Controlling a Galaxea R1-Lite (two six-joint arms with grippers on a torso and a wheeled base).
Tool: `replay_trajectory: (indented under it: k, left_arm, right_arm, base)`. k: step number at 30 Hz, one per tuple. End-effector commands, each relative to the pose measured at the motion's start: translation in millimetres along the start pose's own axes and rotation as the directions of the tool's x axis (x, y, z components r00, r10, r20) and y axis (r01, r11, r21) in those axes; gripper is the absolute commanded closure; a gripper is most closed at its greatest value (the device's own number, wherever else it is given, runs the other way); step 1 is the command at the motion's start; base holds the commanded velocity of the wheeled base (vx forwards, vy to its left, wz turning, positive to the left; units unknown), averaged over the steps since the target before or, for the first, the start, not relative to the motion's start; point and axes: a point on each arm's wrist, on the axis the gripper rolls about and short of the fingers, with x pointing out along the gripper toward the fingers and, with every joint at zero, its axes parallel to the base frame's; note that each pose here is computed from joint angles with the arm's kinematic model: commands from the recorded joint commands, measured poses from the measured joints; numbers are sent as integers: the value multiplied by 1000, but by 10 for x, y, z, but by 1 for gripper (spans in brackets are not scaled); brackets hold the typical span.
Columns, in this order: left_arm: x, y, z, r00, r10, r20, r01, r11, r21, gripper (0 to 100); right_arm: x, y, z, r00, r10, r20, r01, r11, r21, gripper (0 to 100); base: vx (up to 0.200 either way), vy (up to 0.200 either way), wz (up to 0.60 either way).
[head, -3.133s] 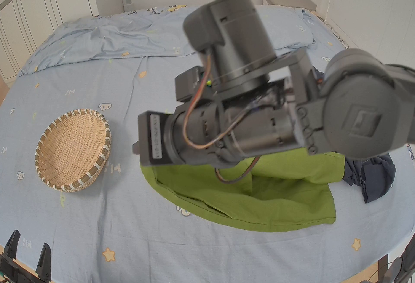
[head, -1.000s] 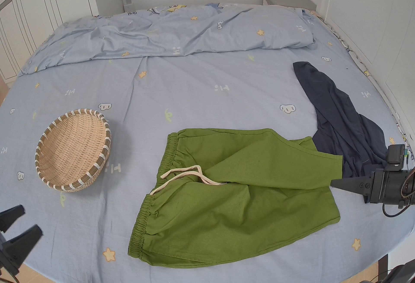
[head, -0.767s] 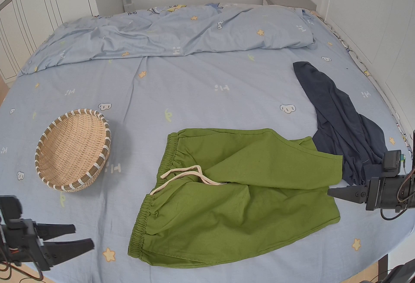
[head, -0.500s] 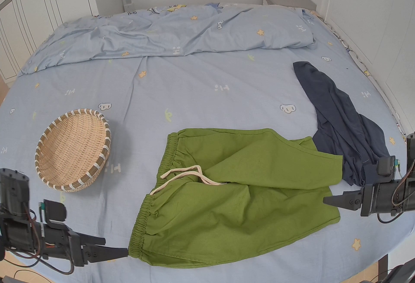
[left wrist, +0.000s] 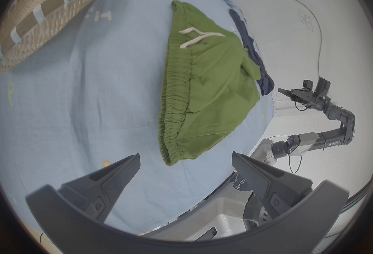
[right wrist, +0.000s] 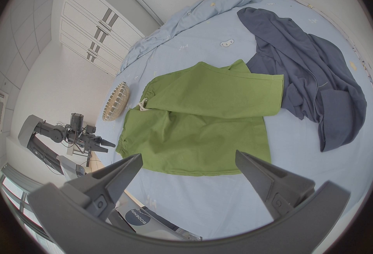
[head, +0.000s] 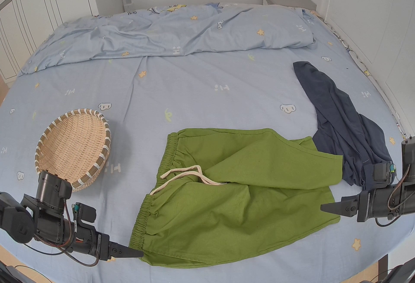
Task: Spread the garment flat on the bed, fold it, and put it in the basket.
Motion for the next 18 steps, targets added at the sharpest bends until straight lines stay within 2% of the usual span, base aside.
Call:
replay_trajectory:
  k: [1, 5, 14, 15, 18]
  left_arm:
    - [213, 98, 57, 997, -3, -76, -2, 998, -63, 0]
    - [373, 154, 52, 994, -7, -109, -1, 997, -76, 0]
    - [437, 121, 106, 998, -26, -60, 20, 994, -104, 0]
    - [443, 117, 104, 998, -27, -63, 20, 994, -104, 100]
    - [443, 117, 104, 998, -27, -63, 20, 994, -104, 100]
  right_arm:
    - [11, -4, -8, 1000, -1, -6, 1, 1000, 2, 0]
    - [11, -3, -7, 1000, -1, -5, 1, 1000, 1, 0]
    - [20, -10, -20, 1000, -3, -12, 3, 1000, 4, 0]
    - [20, -10, -21, 1000, -3, -13, 3, 1000, 4, 0]
    - [17, -11, -25, 1000, -5, -13, 5, 1000, 6, 0]
  base:
    - [0, 0, 0]
    - [0, 0, 0]
    - [0, 0, 0]
    - [0, 0, 0]
    - [0, 0, 0]
